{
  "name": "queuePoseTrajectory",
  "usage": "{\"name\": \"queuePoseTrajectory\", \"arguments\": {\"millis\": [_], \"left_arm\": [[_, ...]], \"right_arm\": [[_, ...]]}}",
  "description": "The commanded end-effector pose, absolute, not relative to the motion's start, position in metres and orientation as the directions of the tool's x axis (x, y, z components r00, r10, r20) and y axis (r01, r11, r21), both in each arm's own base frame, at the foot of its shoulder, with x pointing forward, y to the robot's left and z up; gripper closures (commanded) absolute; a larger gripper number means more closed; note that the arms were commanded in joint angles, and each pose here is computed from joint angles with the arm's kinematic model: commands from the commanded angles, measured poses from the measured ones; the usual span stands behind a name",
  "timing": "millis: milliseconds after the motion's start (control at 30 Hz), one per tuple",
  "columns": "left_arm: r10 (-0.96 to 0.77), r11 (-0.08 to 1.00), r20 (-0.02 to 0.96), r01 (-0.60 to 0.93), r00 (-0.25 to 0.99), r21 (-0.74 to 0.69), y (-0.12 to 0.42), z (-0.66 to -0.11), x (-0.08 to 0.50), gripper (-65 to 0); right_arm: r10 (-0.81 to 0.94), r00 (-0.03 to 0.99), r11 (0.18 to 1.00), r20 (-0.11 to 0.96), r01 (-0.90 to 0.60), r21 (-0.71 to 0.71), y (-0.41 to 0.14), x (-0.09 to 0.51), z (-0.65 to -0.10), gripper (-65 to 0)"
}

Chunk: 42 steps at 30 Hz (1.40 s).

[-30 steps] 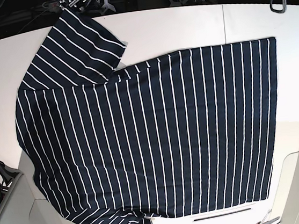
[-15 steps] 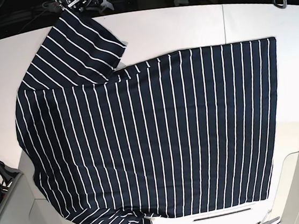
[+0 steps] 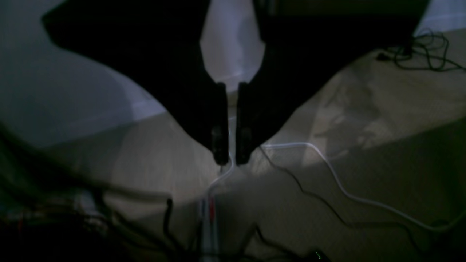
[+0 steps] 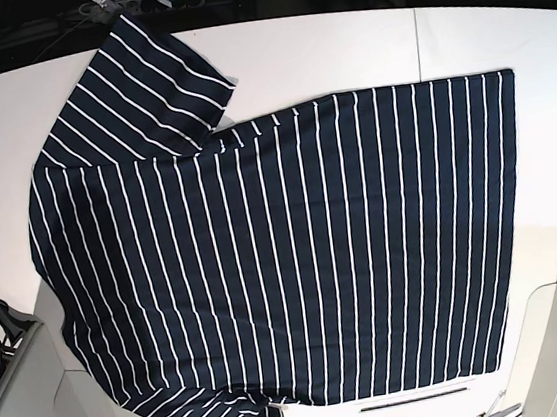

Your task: Fold the T-shirt properly

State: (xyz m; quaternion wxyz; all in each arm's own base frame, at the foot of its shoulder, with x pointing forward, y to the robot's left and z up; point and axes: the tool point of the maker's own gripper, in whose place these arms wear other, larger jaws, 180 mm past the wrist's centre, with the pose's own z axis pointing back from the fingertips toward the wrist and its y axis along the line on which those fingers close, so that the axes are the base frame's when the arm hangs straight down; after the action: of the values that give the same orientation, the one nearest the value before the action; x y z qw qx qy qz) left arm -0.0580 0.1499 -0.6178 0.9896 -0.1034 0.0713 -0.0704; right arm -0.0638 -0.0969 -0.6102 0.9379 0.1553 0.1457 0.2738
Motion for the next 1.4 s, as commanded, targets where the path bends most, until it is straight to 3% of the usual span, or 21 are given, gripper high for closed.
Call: {"name": "queuePoseTrajectory", "arguments": {"millis": [0, 267, 700, 967, 1133, 1233, 1267, 1367], "left_arm": [[-0.164, 0.966, -0.141, 0.130, 0.976, -0.223, 0.150, -0.614, -0.068, -4.4], [-0.208, 0.958, -0.119, 0.177, 0.971, -0.226, 0.155, -0.589, -0.087, -4.3], [-0.232, 0.944, -0.031, 0.217, 0.972, -0.248, 0.164, -0.515, -0.091, -4.3], [-0.133, 0.977, 0.131, 0.152, 0.982, -0.147, 0.202, -0.458, -0.048, -4.3], [-0.094, 0.992, 0.082, 0.100, 0.992, -0.080, 0.234, -0.424, -0.028, -4.3], [-0.074, 0.997, 0.124, 0.078, 0.990, -0.028, 0.253, -0.402, -0.010, -4.4], [-0.071, 0.997, 0.147, 0.072, 0.987, -0.005, 0.260, -0.396, -0.003, -4.4], [-0.086, 0.996, 0.204, 0.076, 0.975, 0.054, 0.278, -0.379, 0.012, -4.5]], "right_arm": [[0.569, 0.798, 0.796, -0.198, -0.473, 0.378, -0.102, -0.073, -0.605, 0.0], [0.639, 0.758, 0.736, -0.128, -0.555, 0.388, -0.121, -0.106, -0.566, 0.0], [0.599, 0.766, 0.647, 0.233, -0.635, 0.423, -0.070, -0.059, -0.459, 0.0], [0.483, 0.765, 0.673, 0.425, -0.635, 0.380, -0.058, 0.006, -0.400, 0.0], [0.438, 0.740, 0.730, 0.510, -0.624, 0.280, -0.078, 0.049, -0.377, 0.0], [0.390, 0.744, 0.804, 0.543, -0.562, 0.192, -0.101, 0.080, -0.370, 0.0], [0.380, 0.741, 0.820, 0.554, -0.547, 0.168, -0.108, 0.090, -0.369, -1.1], [0.352, 0.735, 0.863, 0.579, -0.495, 0.104, -0.128, 0.114, -0.364, -17.2]]}}
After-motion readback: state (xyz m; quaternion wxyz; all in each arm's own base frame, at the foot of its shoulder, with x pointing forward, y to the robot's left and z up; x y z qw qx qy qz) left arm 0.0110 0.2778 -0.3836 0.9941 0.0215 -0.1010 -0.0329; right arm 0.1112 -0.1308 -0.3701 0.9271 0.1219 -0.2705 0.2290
